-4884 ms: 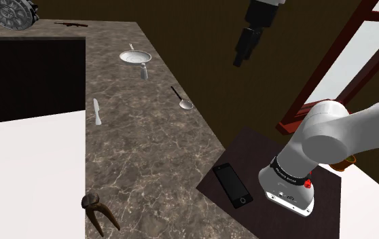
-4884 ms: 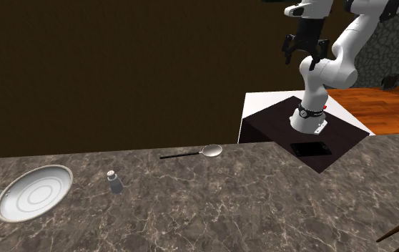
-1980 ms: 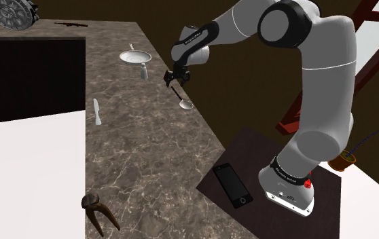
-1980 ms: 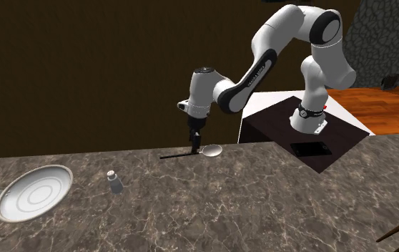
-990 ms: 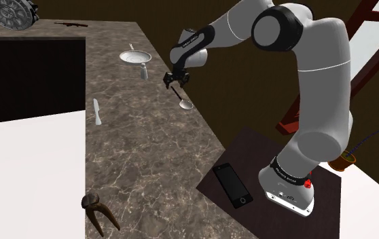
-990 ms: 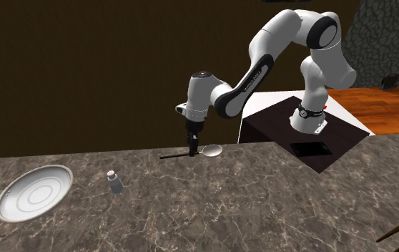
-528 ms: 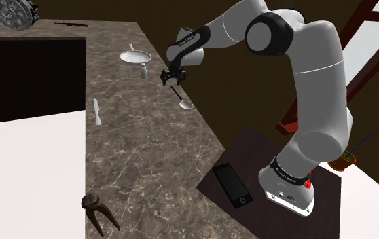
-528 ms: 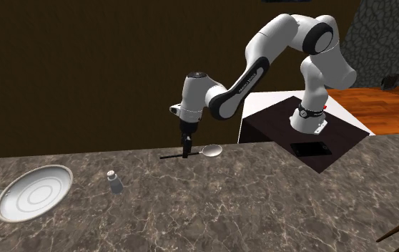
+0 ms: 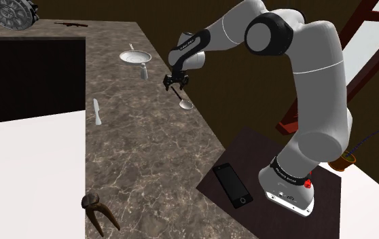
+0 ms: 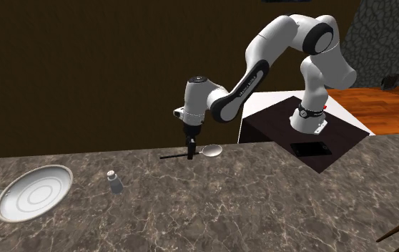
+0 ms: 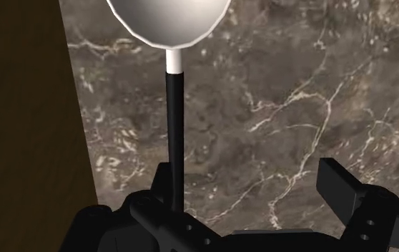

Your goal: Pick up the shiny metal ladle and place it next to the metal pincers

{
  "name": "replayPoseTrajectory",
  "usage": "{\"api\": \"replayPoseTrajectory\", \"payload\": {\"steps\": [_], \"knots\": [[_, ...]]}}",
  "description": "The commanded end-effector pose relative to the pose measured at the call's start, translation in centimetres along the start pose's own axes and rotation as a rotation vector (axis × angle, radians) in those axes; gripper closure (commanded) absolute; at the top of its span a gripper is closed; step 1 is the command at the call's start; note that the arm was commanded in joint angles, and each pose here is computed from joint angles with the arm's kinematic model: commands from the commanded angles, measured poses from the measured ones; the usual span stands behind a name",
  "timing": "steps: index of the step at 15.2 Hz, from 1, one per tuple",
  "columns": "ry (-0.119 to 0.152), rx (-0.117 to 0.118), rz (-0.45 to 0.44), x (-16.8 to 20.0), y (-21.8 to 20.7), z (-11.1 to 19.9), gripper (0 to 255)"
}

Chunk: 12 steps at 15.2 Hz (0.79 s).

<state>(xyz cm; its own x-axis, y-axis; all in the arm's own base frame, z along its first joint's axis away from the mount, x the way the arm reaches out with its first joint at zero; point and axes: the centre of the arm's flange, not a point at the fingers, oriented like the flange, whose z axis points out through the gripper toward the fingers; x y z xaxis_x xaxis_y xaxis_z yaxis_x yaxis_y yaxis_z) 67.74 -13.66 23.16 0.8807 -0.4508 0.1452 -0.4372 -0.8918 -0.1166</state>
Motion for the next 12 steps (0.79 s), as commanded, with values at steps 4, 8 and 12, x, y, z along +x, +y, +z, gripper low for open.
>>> {"api": "replayPoseTrajectory", "payload": {"steps": [4, 8, 12], "knots": [[-0.03, -0.029, 0.052, -0.8, 4.0, 3.4, 0], [-0.03, -0.029, 0.052, -0.8, 4.1, 5.3, 0], [-0.03, -0.029, 0.052, -0.8, 4.1, 5.3, 0]]}}
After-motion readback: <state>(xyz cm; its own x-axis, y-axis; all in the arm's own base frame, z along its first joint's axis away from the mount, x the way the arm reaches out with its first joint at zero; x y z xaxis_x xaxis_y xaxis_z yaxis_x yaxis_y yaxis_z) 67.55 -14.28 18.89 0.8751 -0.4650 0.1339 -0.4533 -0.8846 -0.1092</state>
